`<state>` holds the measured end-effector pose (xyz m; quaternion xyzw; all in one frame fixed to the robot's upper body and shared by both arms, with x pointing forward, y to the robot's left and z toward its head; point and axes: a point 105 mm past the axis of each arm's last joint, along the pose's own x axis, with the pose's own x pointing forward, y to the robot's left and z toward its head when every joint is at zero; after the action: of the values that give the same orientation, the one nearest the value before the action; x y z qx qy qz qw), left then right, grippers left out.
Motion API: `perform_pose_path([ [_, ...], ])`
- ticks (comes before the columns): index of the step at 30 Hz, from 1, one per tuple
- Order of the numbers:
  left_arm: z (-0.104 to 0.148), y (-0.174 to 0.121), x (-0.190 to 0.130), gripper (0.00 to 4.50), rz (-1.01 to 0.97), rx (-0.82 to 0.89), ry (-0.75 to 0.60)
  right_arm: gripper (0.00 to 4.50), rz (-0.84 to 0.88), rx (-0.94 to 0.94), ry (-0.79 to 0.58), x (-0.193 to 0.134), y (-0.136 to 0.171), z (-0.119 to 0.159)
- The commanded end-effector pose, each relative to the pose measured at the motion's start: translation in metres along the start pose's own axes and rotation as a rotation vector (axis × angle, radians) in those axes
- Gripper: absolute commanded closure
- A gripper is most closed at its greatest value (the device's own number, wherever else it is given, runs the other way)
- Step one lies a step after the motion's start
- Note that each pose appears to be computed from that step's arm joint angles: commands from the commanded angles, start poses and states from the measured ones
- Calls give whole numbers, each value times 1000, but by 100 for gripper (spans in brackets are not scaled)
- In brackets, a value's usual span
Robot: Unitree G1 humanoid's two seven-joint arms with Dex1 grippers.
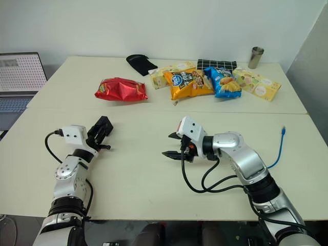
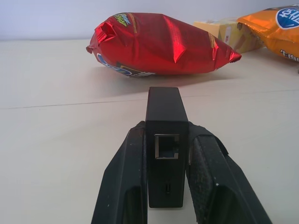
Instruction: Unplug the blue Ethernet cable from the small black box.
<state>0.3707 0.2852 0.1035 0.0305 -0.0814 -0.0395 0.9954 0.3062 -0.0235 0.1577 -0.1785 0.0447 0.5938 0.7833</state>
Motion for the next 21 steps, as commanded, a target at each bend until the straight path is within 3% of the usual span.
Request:
perform_pose_path([
  [1, -8, 2, -7, 273, 3, -34, 13, 111, -3, -49, -16, -3, 3, 10],
  [10, -11, 15, -53, 98, 56, 1, 90, 111, -39, -12, -14, -4, 2, 8],
  [16, 1, 7, -91, 98, 18, 45, 216, 111, -154, 84, -1, -19, -6, -9],
  [21, 30, -7, -112, 98, -160, 103, 294, 111, -301, 182, 31, -60, -23, -27],
])
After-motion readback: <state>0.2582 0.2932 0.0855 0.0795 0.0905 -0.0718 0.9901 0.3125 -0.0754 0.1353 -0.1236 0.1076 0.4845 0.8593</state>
